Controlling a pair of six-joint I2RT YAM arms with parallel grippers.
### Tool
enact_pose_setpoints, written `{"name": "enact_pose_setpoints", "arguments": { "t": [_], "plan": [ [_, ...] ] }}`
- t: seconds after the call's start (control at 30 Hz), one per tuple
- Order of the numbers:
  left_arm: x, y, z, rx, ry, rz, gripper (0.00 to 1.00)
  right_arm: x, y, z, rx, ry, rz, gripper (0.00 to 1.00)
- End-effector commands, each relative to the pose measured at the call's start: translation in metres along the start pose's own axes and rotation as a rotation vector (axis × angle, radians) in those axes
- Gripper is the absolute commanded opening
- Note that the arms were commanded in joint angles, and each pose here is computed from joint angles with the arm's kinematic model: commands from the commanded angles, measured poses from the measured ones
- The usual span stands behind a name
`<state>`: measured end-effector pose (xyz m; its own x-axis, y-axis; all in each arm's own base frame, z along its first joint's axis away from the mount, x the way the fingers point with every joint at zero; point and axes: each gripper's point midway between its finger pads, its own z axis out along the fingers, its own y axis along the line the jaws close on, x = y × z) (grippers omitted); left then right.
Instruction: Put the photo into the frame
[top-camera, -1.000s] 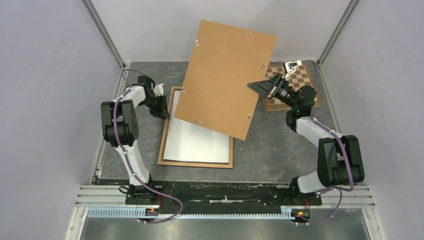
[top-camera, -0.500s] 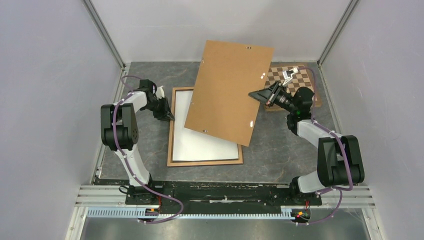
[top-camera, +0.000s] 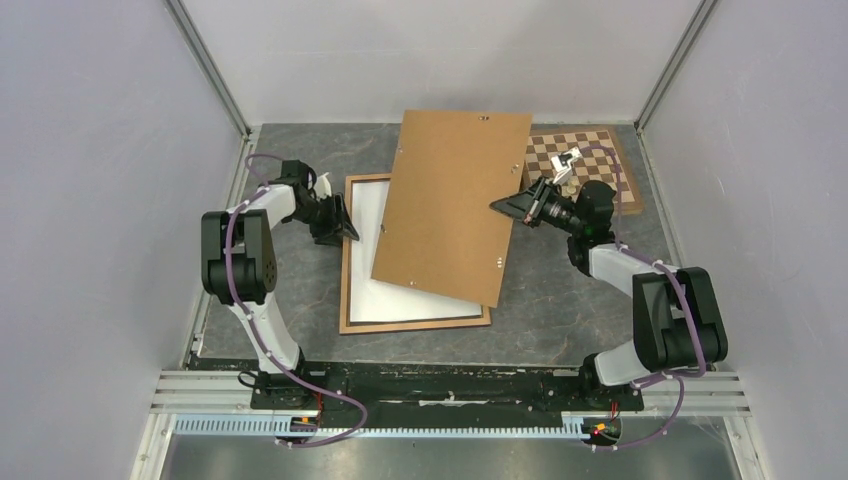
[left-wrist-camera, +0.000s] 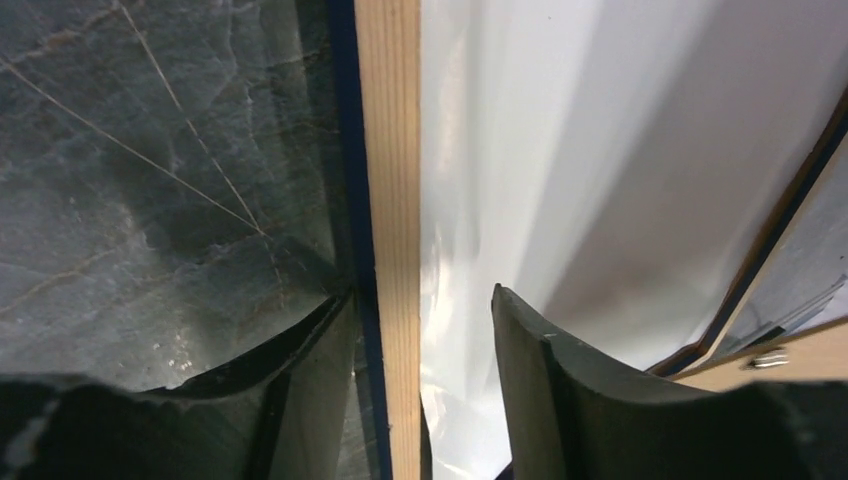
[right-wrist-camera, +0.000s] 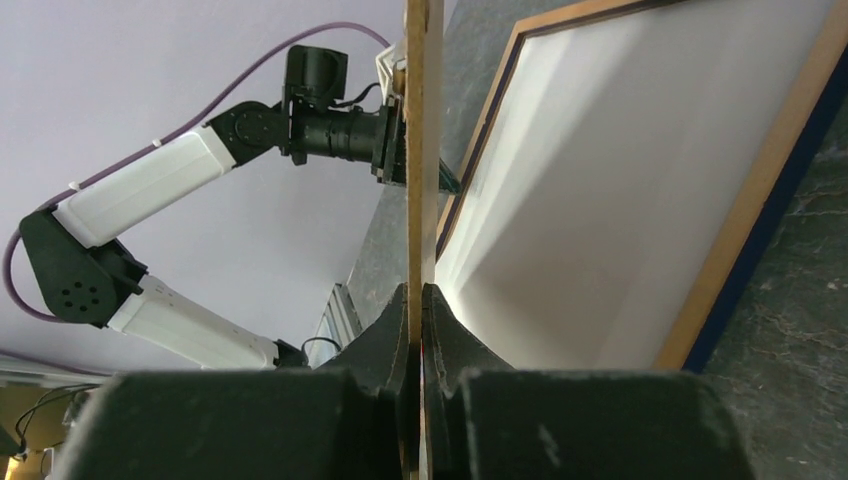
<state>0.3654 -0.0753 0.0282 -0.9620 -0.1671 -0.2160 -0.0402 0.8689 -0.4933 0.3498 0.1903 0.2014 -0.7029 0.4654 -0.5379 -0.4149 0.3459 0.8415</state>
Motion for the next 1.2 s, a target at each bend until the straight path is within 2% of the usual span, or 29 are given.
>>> {"name": "enact_pose_setpoints", "arguments": {
  "t": [0.0, 0.3, 0.53, 1.17],
  "plan": [
    [-0.004, -0.009, -0.022, -0.008, -0.039, 0.062, 0.61, -0.006, 0.016, 0.009, -0.069, 0.007, -0.064, 0.00],
    [-0.011, -0.003, -0.047, -0.088, -0.079, 0.149, 0.65, 0.013, 0.006, 0.023, -0.104, 0.108, 0.026, 0.00],
    [-0.012, 0.001, -0.063, -0.145, -0.103, 0.213, 0.65, 0.018, 0.010, 0.027, -0.169, 0.132, 0.075, 0.00],
    [-0.014, 0.009, -0.078, -0.194, -0.097, 0.268, 0.67, 0.041, 0.001, 0.057, -0.220, 0.249, 0.146, 0.00]
  ]
}}
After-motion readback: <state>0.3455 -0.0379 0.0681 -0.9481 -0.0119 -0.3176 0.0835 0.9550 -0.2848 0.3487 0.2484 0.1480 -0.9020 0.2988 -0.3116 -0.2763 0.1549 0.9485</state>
